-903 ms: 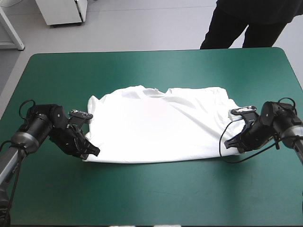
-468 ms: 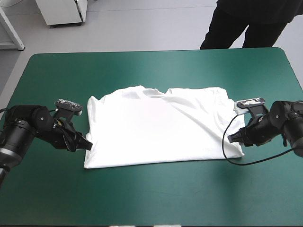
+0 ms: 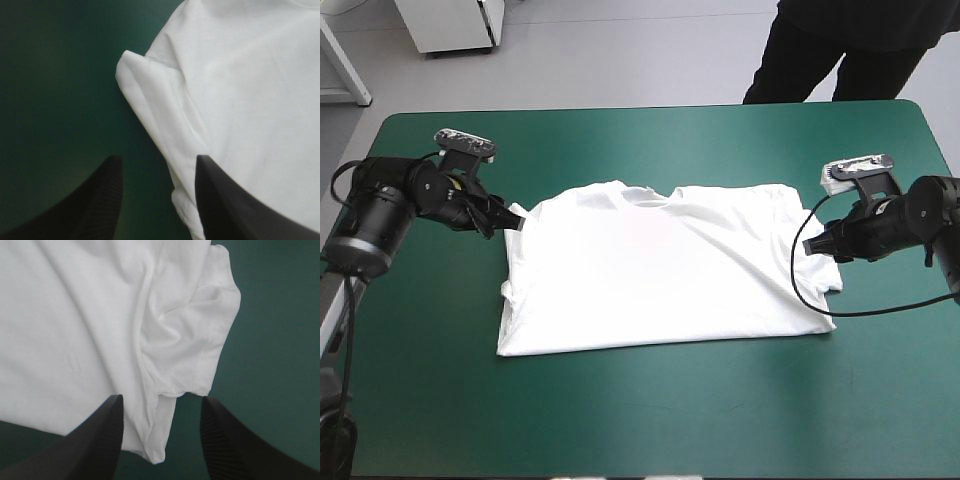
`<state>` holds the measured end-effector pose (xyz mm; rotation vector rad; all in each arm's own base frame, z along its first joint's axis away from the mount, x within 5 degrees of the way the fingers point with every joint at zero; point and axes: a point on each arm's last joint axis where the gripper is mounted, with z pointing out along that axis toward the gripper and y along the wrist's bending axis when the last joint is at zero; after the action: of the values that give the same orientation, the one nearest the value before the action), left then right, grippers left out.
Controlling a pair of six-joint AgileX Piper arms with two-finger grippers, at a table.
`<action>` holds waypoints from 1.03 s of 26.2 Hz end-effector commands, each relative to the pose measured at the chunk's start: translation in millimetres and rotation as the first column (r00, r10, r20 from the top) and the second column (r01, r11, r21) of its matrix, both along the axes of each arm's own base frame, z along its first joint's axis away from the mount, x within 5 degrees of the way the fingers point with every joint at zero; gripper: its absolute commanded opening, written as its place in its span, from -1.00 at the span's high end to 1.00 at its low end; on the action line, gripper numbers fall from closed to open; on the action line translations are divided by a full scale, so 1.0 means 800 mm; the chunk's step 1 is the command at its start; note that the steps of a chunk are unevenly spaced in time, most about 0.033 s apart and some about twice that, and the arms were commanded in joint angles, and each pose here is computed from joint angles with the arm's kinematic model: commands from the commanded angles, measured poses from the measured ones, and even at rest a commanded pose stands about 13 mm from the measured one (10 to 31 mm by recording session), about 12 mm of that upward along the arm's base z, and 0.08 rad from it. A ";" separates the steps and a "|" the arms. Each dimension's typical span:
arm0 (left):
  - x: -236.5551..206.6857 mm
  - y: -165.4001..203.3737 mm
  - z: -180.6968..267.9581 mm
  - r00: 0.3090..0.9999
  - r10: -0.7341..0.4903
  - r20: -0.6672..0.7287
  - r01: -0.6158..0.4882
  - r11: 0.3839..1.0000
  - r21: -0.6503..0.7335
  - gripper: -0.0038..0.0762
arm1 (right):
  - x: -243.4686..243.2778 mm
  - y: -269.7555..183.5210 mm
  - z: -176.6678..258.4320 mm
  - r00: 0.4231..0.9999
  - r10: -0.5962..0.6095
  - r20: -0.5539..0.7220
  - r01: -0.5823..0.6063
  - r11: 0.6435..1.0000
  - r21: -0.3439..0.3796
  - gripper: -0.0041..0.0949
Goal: Fold the cloth
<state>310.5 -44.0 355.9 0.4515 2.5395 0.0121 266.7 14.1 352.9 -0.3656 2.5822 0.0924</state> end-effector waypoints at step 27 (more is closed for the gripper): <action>0.123 0.015 -0.132 0.977 0.089 -0.192 -0.105 0.992 -0.075 -0.15 | 0.023 0.003 0.009 0.997 -0.001 0.077 0.000 1.000 0.022 -0.04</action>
<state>407.4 -29.5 223.8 0.3426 2.8278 -0.0674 286.9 14.7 340.0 -0.3561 2.6021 0.1066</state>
